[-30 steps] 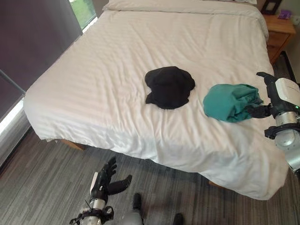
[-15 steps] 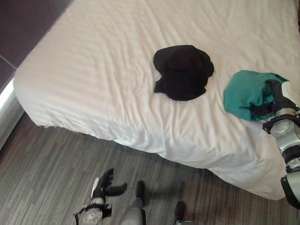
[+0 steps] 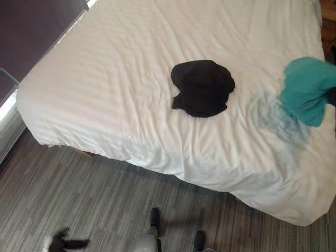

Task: Pick up bed clothes into laundry basket.

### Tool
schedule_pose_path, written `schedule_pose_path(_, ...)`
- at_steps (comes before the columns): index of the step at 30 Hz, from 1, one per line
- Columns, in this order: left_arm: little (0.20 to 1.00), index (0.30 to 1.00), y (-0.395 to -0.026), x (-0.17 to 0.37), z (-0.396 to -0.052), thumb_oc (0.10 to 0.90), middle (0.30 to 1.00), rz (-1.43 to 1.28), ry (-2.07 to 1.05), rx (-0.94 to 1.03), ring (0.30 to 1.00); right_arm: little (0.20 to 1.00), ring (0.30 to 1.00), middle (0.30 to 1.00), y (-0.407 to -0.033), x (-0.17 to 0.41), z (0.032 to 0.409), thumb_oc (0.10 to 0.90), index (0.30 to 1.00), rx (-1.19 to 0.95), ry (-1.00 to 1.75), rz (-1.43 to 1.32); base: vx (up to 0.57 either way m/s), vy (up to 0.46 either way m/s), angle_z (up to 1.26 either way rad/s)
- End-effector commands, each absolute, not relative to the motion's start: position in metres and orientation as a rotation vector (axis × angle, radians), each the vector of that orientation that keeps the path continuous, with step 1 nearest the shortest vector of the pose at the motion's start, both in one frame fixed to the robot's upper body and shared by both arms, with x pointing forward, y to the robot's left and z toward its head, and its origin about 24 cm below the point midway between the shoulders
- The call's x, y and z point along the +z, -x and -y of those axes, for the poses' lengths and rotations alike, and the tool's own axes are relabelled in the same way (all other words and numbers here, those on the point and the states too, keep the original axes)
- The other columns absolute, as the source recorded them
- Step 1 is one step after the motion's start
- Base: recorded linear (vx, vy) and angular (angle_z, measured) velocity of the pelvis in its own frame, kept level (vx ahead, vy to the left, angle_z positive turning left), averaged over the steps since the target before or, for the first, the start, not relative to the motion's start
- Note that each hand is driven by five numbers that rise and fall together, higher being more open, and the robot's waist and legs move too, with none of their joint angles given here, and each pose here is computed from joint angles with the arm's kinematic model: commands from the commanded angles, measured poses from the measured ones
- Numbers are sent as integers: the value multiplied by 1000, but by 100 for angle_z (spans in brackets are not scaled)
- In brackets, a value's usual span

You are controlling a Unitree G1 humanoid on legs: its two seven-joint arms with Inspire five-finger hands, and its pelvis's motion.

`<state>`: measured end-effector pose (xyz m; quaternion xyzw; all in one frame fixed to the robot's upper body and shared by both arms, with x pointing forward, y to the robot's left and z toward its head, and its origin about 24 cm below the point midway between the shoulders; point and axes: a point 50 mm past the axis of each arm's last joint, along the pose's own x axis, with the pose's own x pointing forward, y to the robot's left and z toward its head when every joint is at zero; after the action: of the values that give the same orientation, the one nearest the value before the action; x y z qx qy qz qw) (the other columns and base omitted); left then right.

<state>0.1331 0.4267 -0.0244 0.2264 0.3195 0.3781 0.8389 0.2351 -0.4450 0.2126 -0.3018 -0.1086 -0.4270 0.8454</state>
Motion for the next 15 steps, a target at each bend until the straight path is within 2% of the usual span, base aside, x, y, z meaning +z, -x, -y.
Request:
schedule_pose_path(1,900,900,-196,126,-449,800,900,39,-702,962,900,300,300,300,-179,191,474,400,300,-1144,407,287,57,-25,-1)
schedule_pose_path(5,900,900,-219,173,-430,800,900,281,-739,977,900,300,300,300,-150,120,479,400,300,-1229,311,51,39,-4,-12)
schedule_pose_path(6,900,900,-226,185,-424,800,900,333,-750,976,900,300,300,300,-142,97,477,400,300,-1238,299,-47,43,38,-41)
schedule_pose_path(7,900,900,-241,213,-409,800,900,443,-794,949,900,300,300,300,-128,47,466,400,300,-1218,271,-251,32,37,-45)
schedule_pose_path(8,900,900,-242,214,-408,800,900,445,-799,948,900,300,300,300,-127,46,466,400,300,-1219,267,-253,32,47,-47)
schedule_pose_path(10,900,900,-252,231,-399,800,900,496,-867,945,900,300,300,300,-115,4,448,400,300,-1175,236,-425,32,44,-50)
schedule_pose_path(11,900,900,-267,233,-392,800,900,486,-871,929,900,300,300,300,-105,-32,427,400,300,-1105,202,-579,32,48,-55)
schedule_pose_path(12,900,900,-269,235,-391,800,900,491,-874,927,900,300,300,300,-105,-33,426,400,300,-1106,196,-581,20,69,-35)
schedule_pose_path(15,900,900,-303,239,-372,800,900,456,-880,856,900,300,300,300,-98,-75,389,400,300,-1004,110,-735,-1,56,-45)
